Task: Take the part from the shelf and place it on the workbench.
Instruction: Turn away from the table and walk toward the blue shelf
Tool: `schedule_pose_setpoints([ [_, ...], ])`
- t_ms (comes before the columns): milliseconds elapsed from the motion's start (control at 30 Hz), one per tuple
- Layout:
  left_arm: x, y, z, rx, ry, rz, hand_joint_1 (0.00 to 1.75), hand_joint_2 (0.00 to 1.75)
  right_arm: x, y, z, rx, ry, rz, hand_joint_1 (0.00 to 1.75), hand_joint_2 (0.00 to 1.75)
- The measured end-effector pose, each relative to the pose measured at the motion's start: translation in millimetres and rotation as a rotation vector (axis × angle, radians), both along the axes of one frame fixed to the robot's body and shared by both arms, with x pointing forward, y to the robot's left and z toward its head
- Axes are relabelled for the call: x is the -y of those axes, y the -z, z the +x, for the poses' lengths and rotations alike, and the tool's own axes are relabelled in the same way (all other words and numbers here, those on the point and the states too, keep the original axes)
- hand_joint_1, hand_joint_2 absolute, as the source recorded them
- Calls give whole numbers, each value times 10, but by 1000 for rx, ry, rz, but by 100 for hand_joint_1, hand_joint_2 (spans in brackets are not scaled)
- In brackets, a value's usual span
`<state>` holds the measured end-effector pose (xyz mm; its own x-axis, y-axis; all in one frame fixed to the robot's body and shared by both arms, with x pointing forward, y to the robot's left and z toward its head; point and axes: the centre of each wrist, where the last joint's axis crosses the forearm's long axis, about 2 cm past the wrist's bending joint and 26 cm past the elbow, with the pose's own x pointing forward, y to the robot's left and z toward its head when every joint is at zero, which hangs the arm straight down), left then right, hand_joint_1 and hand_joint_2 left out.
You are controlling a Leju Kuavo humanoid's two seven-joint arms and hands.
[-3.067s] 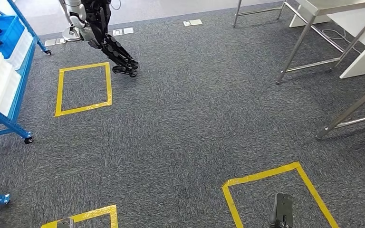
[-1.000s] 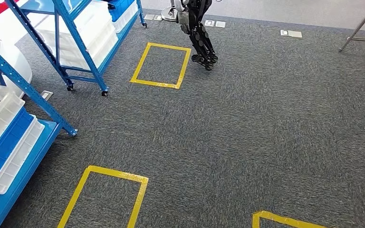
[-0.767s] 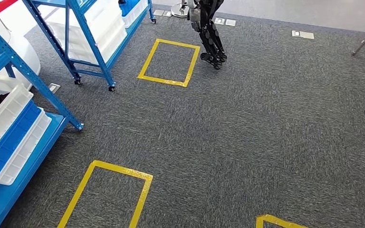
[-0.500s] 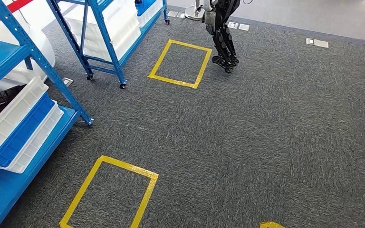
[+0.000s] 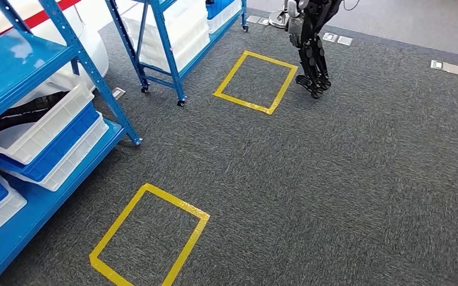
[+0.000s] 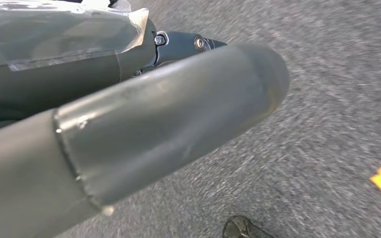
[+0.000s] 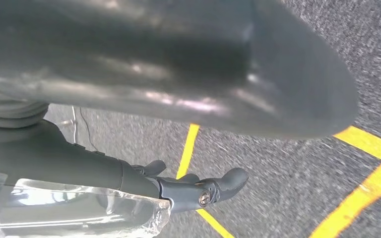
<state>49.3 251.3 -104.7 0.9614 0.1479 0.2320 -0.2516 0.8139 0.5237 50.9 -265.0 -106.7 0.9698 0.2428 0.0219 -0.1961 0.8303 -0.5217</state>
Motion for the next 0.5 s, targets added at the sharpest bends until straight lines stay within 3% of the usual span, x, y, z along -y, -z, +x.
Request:
schedule_pose_setpoints([
  [233, -66, -2, 46, 14, 1, 16, 0, 0, -75, -11, 47, 9, -2, 15, 0, 0],
  [500, -2, -5, 39, 24, -11, 1, 0, 0, 30, -1, 16, 6, -8, -5, 0, 0],
])
